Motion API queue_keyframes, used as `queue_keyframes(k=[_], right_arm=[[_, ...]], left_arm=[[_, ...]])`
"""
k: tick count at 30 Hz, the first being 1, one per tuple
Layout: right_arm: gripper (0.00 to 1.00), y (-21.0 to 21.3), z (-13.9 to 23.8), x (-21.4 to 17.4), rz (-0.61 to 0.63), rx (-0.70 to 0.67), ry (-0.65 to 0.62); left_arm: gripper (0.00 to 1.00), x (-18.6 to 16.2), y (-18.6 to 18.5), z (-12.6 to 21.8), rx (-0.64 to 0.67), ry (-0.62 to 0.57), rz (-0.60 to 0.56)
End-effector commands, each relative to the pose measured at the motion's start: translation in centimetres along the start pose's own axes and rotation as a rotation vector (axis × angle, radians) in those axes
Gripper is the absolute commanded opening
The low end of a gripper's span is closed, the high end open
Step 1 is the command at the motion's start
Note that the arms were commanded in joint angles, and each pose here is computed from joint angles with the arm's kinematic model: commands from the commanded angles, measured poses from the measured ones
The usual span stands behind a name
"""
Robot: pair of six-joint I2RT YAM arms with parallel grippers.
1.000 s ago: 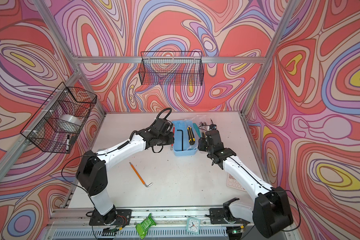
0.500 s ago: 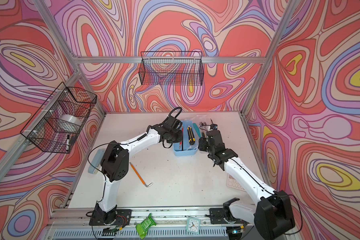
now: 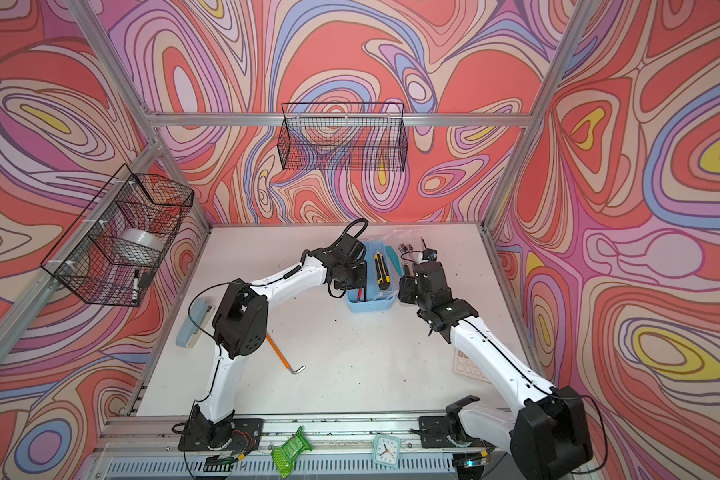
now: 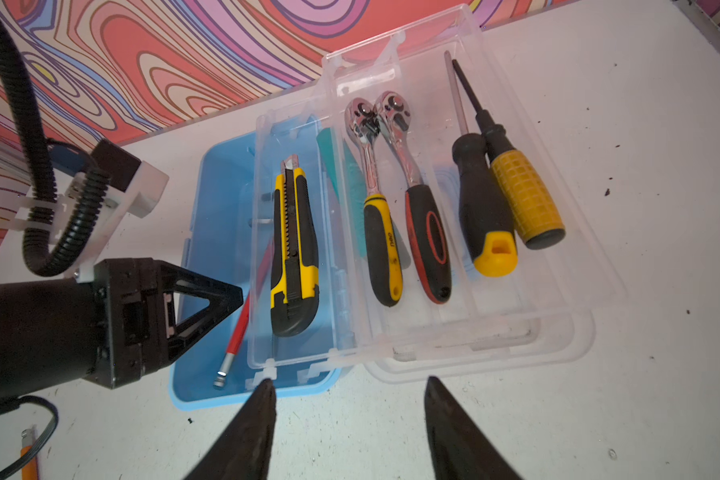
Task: Pack the tool kit
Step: 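Lower the red hex key into the toolbox and open the left gripper, then move the right gripper to the orange hex key while the left withdraws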
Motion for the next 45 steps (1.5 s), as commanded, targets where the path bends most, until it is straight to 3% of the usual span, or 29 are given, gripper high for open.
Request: queue_keyframes(k=[1,10,20,28,35,39,45], right_arm=[[0.59,-0.4,0.3,-0.2,0.005,-0.016,-0.001],[0.61,0.0,0.4,0.0,0.016,0.028,-0.003],[0.62,3.4,-0.3,0.0,0.073,0.238,0.028],[0.62,12.0,-1.4,-2.9,0.250,0.347,0.089],[0.60,21.2,-2.5,-7.9,0.452,0.454,0.190],[0.58,25.5,-2.3,-11.1,0.575,0.501,0.245],[0.56,28.6,-3.4,-16.1,0.719,0.509,0.338]], left_arm=[[0.44,0.5,-0.8,1.4,-0.019,-0.019,0.000],[0.69,0.2,-0.3,6.9,-0.043,-0.155,-0.001],[0.99,-4.5,7.8,12.3,0.194,-0.288,0.107],[1.00,-8.1,16.5,15.1,0.331,-0.324,0.303],[1.00,-10.8,22.5,17.6,0.453,-0.348,0.430],[1.00,-12.0,24.8,18.4,0.493,-0.344,0.480],[1.00,-12.6,27.2,18.8,0.531,-0.323,0.536]])
Point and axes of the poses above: each gripper's point midway between its finger pads, its own z axis back along the fingers, its own y axis along the line the jaws close on, x = y × z, the point moved 10 cm from there along z, back along the fingers, and after that the axes turned 3 degrees about z, right-handed, at the moved point
